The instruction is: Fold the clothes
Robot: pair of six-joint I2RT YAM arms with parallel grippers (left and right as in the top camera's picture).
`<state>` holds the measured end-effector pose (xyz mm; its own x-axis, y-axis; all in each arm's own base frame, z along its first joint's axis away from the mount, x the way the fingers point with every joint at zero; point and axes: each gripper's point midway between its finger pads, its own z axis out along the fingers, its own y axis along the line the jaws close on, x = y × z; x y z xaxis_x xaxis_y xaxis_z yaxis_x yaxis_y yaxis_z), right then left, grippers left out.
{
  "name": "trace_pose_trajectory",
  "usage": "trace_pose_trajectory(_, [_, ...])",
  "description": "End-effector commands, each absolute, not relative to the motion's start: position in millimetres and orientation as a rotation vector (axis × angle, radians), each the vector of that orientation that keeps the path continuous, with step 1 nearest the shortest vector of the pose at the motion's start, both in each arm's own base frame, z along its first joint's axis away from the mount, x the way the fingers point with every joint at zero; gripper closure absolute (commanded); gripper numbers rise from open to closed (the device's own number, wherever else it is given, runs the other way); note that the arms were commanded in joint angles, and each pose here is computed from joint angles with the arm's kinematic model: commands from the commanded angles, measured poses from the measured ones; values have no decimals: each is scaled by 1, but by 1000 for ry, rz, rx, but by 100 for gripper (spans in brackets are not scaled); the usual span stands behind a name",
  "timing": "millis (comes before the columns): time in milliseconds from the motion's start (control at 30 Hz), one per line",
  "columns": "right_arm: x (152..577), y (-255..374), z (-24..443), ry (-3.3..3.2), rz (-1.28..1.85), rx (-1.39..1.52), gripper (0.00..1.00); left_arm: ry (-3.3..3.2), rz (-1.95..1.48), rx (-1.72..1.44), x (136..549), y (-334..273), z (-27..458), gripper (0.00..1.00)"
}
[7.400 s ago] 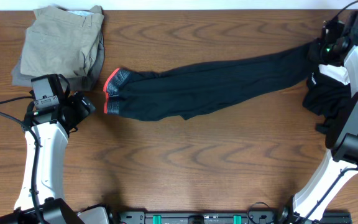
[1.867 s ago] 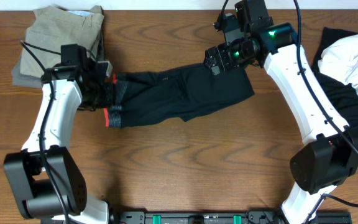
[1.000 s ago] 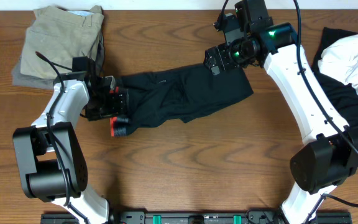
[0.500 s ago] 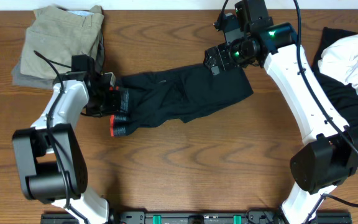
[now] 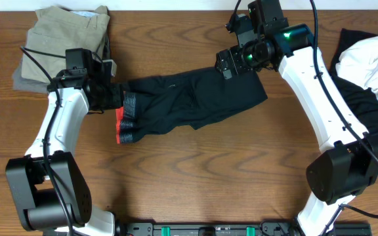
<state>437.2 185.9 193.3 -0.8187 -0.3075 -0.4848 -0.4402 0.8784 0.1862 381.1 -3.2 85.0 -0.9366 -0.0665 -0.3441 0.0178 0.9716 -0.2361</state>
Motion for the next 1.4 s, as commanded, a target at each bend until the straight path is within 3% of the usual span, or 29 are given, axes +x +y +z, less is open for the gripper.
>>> trace_pose_trajectory(0, [438,186,194,2592,396,-562,1,2772,-311,7,386,1,80,64])
trace_pose_trajectory(767, [438,186,194,2591,396,-561,1,2784,-370,82,401,-6,42,62])
trace_pose_trajectory(833, [439,186,194,2590,396,-561,1,2788,-377,89,402,-10,37,67])
trace_pose_trajectory(967, [439,184,194,2593,390,-559,1,2787,-391,98,402,-13,36,94])
trace_pose_trajectory(1167, [439,184,194,2592,385,-557,1,2749,-401,96,408,-15,49,94])
trace_pose_trajectory(1367, [439,184,193,2593,385,-557,1,2611,-360,120,420,-13,103,94])
